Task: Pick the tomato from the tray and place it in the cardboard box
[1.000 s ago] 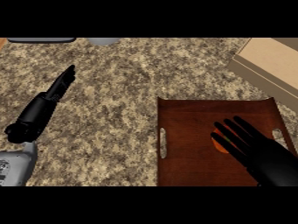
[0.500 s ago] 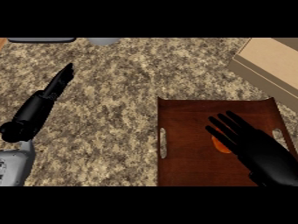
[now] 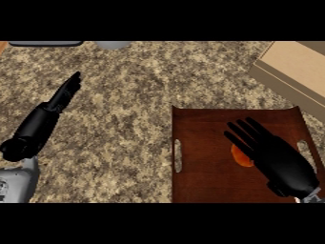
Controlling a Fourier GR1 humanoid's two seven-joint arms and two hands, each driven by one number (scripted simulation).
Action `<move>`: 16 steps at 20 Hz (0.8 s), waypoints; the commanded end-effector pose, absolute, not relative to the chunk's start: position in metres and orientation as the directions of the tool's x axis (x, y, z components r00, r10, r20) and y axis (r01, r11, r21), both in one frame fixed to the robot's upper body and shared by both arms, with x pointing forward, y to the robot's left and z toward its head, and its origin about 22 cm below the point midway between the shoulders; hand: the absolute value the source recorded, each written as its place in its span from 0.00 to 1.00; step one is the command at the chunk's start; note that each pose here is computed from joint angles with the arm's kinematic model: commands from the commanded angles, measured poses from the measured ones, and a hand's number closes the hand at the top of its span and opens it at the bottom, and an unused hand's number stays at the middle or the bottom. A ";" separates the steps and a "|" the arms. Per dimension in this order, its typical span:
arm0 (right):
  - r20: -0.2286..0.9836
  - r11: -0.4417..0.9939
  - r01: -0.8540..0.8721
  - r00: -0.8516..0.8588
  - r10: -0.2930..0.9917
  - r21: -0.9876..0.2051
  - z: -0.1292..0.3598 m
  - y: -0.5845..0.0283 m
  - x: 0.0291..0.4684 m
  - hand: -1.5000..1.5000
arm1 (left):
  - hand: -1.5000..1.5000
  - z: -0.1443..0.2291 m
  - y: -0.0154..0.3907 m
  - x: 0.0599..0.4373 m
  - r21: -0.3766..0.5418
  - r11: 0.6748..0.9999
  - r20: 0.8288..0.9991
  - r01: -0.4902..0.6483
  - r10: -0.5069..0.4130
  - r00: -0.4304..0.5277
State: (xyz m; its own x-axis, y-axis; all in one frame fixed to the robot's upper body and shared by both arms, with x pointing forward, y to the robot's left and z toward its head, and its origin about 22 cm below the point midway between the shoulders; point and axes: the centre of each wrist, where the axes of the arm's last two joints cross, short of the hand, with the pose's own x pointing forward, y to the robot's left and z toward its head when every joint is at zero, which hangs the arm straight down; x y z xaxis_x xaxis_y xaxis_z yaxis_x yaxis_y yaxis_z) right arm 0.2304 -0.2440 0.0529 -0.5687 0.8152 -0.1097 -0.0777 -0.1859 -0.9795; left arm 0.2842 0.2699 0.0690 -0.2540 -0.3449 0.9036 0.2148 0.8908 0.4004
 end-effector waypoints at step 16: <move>-0.179 -0.138 0.116 -0.713 0.678 -0.984 0.017 -0.245 0.263 1.00 | 0.50 0.073 0.271 0.299 0.400 0.893 0.900 0.206 -0.341 -0.270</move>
State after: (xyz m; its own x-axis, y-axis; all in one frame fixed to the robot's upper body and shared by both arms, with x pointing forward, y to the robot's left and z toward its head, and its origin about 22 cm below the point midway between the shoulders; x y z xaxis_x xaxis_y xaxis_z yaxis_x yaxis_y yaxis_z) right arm 0.2578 -0.2412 0.0293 -0.6926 0.7039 -0.1572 0.0450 -0.1753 -0.9835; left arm 0.2922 0.2660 0.0677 -0.2533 -0.3427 0.9047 0.2135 0.8923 0.3978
